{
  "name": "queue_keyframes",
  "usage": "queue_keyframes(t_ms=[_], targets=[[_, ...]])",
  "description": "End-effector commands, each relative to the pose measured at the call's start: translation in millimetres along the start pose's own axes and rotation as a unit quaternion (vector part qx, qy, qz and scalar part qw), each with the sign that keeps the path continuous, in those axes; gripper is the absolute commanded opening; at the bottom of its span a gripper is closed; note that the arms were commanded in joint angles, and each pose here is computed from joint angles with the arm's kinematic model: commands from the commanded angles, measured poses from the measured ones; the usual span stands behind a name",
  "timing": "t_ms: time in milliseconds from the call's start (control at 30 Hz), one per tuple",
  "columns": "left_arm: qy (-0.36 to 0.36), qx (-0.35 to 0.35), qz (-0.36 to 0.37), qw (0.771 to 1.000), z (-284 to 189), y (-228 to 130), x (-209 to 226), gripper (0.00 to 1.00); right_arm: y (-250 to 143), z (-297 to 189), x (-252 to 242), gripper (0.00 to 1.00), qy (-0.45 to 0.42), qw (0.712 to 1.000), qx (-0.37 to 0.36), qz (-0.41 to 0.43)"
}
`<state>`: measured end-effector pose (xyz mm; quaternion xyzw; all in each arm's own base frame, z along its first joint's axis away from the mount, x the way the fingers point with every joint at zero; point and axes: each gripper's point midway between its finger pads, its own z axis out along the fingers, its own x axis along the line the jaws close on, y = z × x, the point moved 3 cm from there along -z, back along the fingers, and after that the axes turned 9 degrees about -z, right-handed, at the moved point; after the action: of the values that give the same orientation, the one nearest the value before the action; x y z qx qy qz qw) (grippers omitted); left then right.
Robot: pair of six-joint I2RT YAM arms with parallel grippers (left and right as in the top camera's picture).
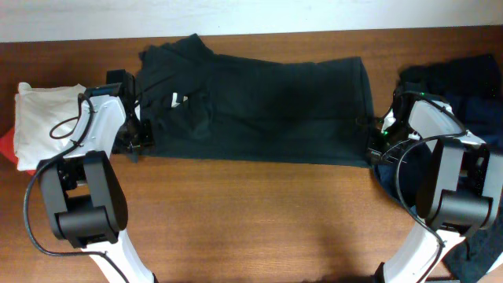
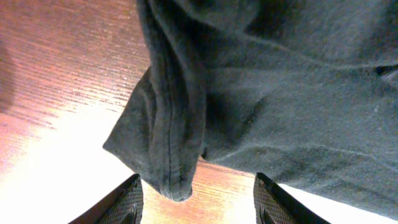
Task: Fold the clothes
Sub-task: 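Grasp the black t-shirt's left and right edges with both grippers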
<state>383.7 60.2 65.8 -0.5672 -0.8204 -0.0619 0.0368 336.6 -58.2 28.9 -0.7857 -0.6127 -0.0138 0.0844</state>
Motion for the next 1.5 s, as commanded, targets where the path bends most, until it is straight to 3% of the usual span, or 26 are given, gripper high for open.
queue_keyframes(t_ms=[0,267,433,467,500,567,667,833,1000,1100,1200,1267,1300,1467], targets=[[0.037,-0.022,-0.028,0.999,-13,4,13,0.56,-9,11,-14,0.06,-0.028,0.999,0.024,0.005],[0.058,-0.028,-0.032,0.997,13,-4,18,0.40,-9,11,-14,0.07,-0.028,0.999,0.024,0.005],[0.089,-0.017,-0.028,0.995,12,-10,27,0.39,-10,11,-14,0.07,-0.028,0.999,0.024,0.005],[0.098,-0.020,-0.028,0.995,11,-9,30,0.33,-9,11,-14,0.07,-0.028,0.999,0.024,0.005],[0.120,-0.029,-0.028,0.992,10,-6,36,0.17,-10,11,-14,0.07,-0.028,0.999,0.024,0.005],[0.173,-0.055,-0.031,0.983,5,2,50,0.01,-10,11,-14,0.07,-0.028,0.999,0.024,0.005],[0.221,-0.113,-0.045,0.968,-4,23,62,0.00,-10,11,-14,0.07,-0.028,0.999,0.024,0.005],[0.226,-0.180,0.021,0.957,-12,63,68,0.03,-11,11,-14,0.07,-0.028,0.999,0.027,0.005],[0.176,-0.115,0.037,0.977,4,43,76,0.05,-7,11,-14,0.07,-0.028,0.999,0.019,0.005],[0.185,-0.031,0.066,0.980,8,9,81,0.08,-23,10,-14,0.04,-0.028,0.998,0.055,0.007],[0.196,0.038,0.044,0.979,6,-24,88,0.08,-43,7,-14,0.04,-0.028,0.994,0.102,0.012],[0.201,0.056,0.032,0.978,5,-33,89,0.07,-53,4,-14,0.04,-0.029,0.991,0.126,0.014],[0.205,0.079,0.038,0.975,2,-42,92,0.00,-61,2,-15,0.04,-0.037,0.989,0.143,0.015],[0.255,0.084,-0.014,0.963,-6,-52,104,0.00,-74,-3,-24,0.04,-0.070,0.982,0.176,0.019]])
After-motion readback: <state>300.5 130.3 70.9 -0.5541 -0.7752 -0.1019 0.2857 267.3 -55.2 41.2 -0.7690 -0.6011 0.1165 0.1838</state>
